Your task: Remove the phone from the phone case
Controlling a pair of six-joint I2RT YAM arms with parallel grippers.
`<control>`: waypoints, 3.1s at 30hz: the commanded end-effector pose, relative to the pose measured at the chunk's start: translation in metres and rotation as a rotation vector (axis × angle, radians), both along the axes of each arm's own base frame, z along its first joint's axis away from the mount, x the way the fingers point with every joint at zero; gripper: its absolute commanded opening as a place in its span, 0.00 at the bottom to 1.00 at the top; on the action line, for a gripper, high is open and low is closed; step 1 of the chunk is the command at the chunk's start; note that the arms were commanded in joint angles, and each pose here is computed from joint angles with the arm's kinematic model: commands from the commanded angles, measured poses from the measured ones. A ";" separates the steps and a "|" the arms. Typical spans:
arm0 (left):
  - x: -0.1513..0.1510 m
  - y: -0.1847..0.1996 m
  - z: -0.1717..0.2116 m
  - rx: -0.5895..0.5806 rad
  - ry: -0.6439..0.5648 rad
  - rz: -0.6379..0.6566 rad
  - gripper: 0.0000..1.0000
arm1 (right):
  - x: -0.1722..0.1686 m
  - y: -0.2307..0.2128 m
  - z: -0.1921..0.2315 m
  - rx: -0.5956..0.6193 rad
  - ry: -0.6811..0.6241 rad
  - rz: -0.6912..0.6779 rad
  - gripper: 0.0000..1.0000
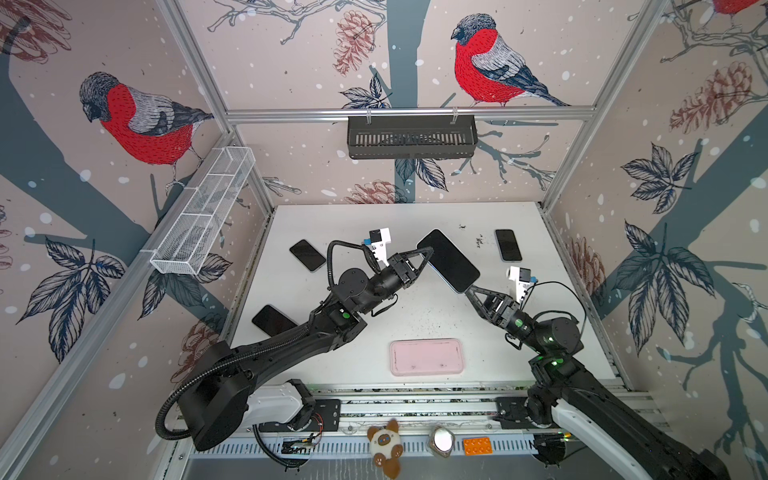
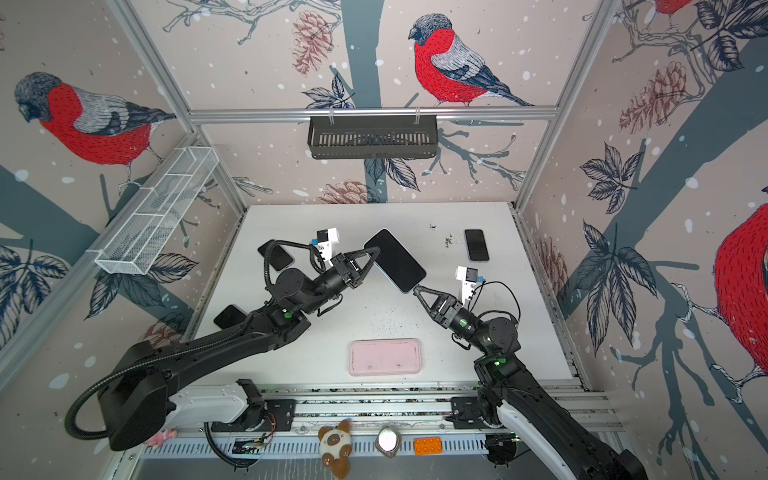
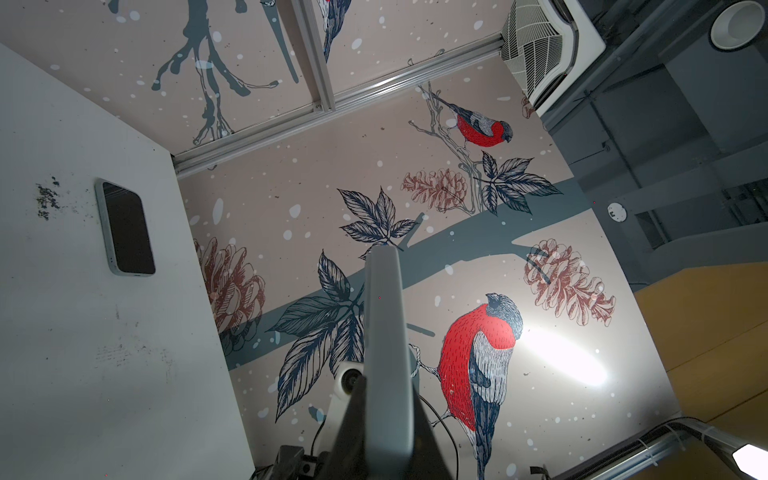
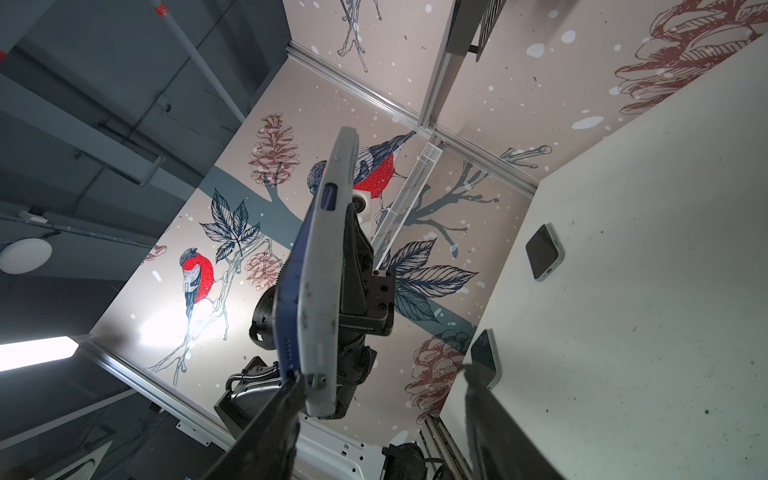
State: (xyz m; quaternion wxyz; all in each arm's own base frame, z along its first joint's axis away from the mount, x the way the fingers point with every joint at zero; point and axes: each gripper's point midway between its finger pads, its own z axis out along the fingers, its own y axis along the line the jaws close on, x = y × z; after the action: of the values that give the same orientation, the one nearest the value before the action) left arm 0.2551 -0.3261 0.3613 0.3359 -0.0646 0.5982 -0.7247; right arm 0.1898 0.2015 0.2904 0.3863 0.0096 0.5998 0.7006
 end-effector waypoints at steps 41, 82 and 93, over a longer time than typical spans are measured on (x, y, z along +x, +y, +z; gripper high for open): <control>-0.028 -0.008 0.020 -0.044 -0.139 -0.102 0.00 | 0.029 0.001 -0.001 -0.042 0.024 -0.034 0.52; -0.030 -0.009 0.009 -0.009 -0.131 -0.102 0.00 | 0.031 -0.004 -0.013 -0.061 0.050 -0.045 0.45; -0.018 -0.017 -0.013 0.054 -0.084 -0.092 0.00 | 0.017 -0.007 -0.016 -0.035 0.049 -0.013 0.14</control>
State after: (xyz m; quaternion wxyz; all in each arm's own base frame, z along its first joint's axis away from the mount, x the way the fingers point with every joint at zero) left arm 0.2404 -0.3440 0.3306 0.3201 -0.0125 0.6287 -0.7086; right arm 0.2095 0.1952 0.2750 0.3819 0.0231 0.6228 0.6824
